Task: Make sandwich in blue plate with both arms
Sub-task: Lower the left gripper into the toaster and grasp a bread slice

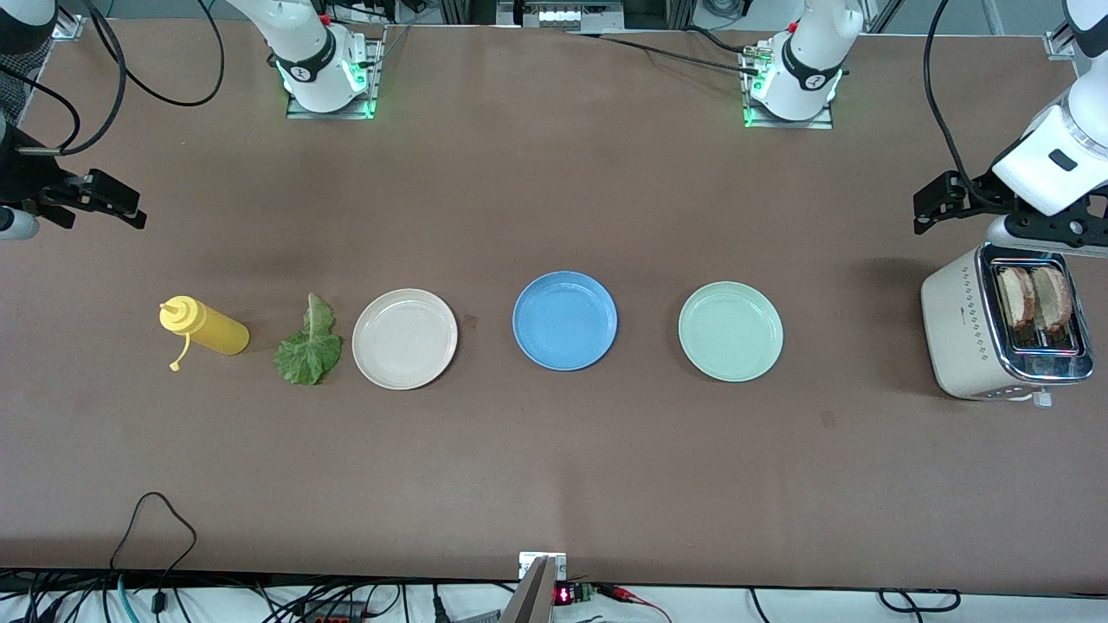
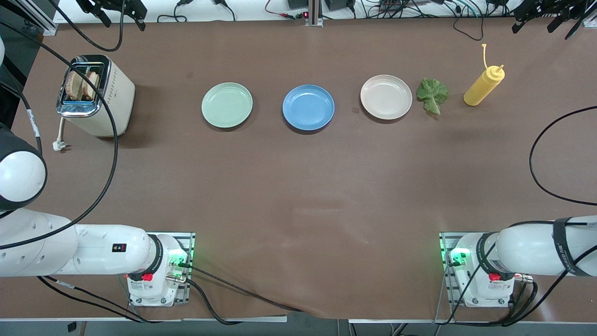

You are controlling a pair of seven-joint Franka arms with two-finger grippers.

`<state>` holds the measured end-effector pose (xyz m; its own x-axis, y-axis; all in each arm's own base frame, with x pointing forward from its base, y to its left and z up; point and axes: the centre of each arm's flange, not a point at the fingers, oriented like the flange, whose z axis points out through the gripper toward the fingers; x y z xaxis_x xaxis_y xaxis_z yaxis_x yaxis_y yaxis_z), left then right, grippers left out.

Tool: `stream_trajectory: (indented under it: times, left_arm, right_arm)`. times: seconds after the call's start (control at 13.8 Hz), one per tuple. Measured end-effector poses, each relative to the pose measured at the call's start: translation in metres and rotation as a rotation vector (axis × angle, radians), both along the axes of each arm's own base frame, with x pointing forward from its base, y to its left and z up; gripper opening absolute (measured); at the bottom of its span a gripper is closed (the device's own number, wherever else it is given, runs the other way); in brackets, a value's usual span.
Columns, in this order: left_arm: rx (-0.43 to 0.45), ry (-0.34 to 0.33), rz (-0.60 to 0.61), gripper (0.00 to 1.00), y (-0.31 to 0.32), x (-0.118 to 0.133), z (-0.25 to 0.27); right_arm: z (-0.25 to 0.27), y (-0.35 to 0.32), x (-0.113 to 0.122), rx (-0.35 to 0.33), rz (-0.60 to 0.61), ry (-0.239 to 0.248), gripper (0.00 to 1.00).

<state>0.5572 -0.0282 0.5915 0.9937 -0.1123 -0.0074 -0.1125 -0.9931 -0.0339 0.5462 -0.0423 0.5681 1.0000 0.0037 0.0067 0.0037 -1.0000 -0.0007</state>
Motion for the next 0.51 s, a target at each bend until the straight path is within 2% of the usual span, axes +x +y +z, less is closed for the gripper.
stream_trajectory:
  times: [0.51]
  left_arm:
    - [0.001, 0.018, 0.003, 1.0, 0.0006, -0.0019, -0.001]
  right_arm:
    - [0.0, -0.0001, 0.0, 0.0, 0.0, 0.0, 1.0]
